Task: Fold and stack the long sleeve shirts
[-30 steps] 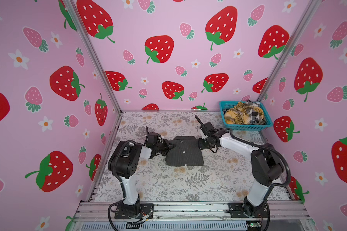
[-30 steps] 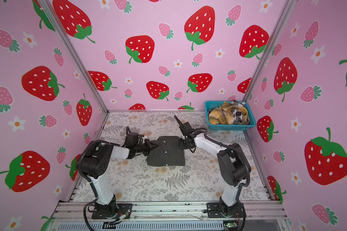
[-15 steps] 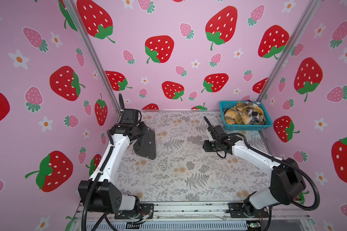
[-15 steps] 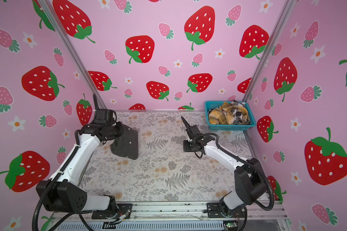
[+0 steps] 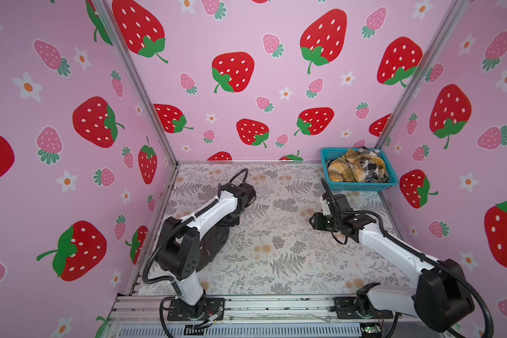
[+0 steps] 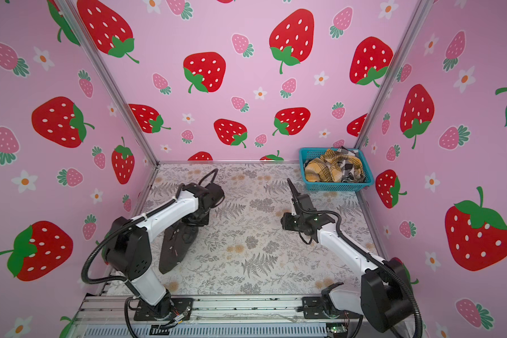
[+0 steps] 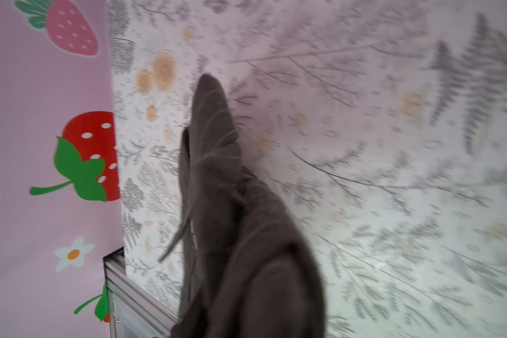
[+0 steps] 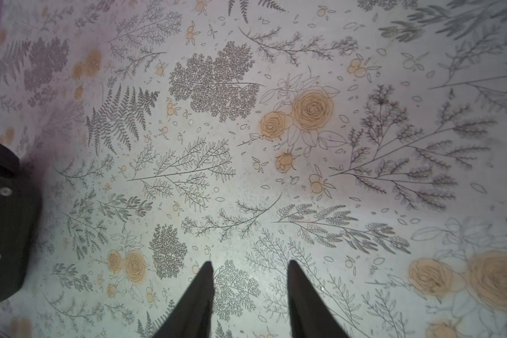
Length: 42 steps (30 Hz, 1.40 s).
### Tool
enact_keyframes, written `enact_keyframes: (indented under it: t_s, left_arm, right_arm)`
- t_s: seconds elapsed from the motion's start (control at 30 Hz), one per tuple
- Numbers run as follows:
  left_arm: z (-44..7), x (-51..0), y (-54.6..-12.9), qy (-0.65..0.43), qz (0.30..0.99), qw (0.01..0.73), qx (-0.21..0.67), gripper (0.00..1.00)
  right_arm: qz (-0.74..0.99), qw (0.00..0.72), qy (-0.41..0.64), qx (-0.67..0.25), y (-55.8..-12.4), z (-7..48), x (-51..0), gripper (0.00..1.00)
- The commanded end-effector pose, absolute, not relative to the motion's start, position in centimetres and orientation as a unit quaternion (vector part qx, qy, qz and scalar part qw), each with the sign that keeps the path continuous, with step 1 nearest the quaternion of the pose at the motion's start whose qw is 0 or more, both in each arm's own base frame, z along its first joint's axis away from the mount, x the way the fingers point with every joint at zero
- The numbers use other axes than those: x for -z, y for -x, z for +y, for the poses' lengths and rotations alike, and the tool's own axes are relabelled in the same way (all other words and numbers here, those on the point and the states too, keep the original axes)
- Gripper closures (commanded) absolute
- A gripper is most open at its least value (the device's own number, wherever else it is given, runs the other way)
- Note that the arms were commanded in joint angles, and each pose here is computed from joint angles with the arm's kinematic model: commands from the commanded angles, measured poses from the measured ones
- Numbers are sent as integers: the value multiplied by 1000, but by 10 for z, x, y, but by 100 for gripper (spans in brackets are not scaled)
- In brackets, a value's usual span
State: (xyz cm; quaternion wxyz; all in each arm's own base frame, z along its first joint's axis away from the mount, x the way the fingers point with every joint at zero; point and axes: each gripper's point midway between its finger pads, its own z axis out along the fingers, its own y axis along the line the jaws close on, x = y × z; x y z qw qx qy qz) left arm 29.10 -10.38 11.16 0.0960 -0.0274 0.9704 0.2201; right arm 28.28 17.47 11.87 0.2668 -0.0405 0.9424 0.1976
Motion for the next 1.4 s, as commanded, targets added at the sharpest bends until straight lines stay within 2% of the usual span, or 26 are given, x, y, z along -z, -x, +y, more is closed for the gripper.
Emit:
enact_keyframes:
  t_s: [0.0,0.1,0.13,0.2,0.3,0.37,0.47,0.57,0.67,0.8,0.93,1.17,1.37]
  left_arm:
    - [-209,-131,-282,43,981,151,-111,15]
    - [-290,-136,-273,28,990,140,-6,9]
    - [-304,-139,-270,31,991,128,19,9]
    - [-298,-156,-271,34,989,145,19,9]
    - [-242,-192,-284,60,978,199,-10,9]
    - [-181,-194,-290,113,974,197,-18,9]
    - [-98,-173,-294,211,960,182,24,9]
    - [-30,-146,-289,309,932,178,62,6]
    - [12,-112,-281,381,908,151,91,9]
    - [18,-77,-286,413,890,109,156,15]
    - [17,-56,-298,421,884,93,180,24]
    - [14,-31,-303,428,882,65,188,40]
    - [7,-26,-302,424,880,61,204,44]
  right_arm:
    - [943,270,26,-194,-279,157,-118,46]
    - [946,266,10,-185,-276,143,-117,39]
    - [946,266,6,-186,-274,140,-118,37]
    - [944,265,10,-198,-270,144,-120,34]
    - [932,239,68,-263,-254,180,-123,33]
    - [914,245,126,-298,-240,221,-133,31]
    - [887,224,195,-353,-215,287,-144,31]
    - [873,205,249,-365,-197,346,-142,34]
    - [867,176,280,-373,-185,396,-128,43]
    - [863,158,297,-377,-184,441,-112,46]
    - [878,155,283,-352,-209,464,-94,51]
    - [898,151,275,-308,-261,483,-60,38]
    - [898,115,304,-295,-277,505,-35,40]
